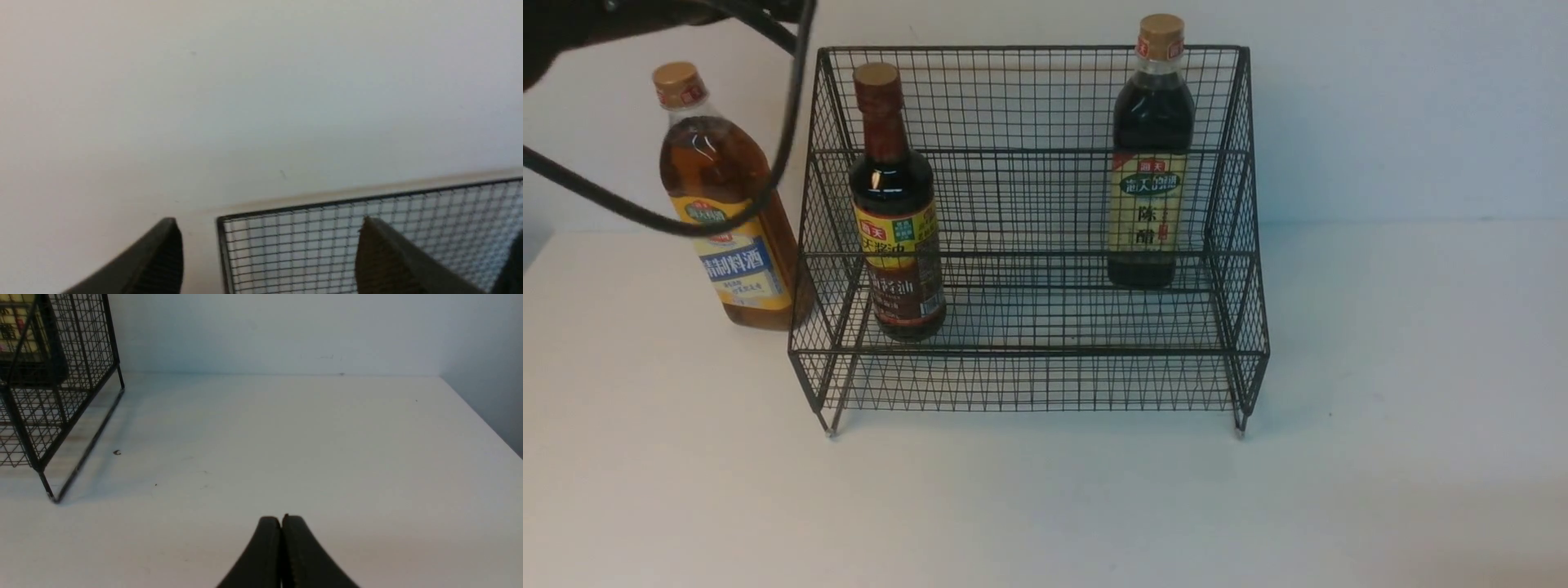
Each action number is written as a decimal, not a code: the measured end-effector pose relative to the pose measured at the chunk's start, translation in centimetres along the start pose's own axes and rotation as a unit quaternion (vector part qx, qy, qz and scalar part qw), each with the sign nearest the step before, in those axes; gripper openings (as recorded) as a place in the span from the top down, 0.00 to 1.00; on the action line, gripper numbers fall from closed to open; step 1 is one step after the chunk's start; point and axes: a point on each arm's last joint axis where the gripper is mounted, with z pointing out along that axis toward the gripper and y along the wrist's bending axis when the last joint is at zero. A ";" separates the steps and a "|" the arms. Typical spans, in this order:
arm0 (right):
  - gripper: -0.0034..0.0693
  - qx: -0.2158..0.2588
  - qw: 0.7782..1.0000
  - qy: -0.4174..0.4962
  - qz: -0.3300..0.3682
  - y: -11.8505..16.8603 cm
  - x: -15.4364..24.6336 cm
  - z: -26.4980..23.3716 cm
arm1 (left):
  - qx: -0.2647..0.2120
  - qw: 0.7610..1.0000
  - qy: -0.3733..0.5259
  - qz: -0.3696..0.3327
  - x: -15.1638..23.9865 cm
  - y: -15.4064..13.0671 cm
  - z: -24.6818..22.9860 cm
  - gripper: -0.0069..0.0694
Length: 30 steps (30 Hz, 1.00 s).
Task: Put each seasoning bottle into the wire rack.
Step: Use the left arm to grab the condiment bottle closest to it
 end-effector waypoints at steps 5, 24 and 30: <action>0.97 0.000 1.000 0.000 0.000 0.0 0.0 0.0 | -0.068 0.997 0.024 -0.041 0.2 4.3 -0.5 0.78; 0.97 0.000 1.000 0.000 0.000 0.0 0.0 0.0 | -0.117 0.992 0.007 -0.052 1.5 8.4 2.1 0.71; 0.97 0.000 1.000 0.000 0.000 0.0 0.0 0.0 | -0.118 0.991 0.025 -0.055 0.6 7.8 -0.3 0.63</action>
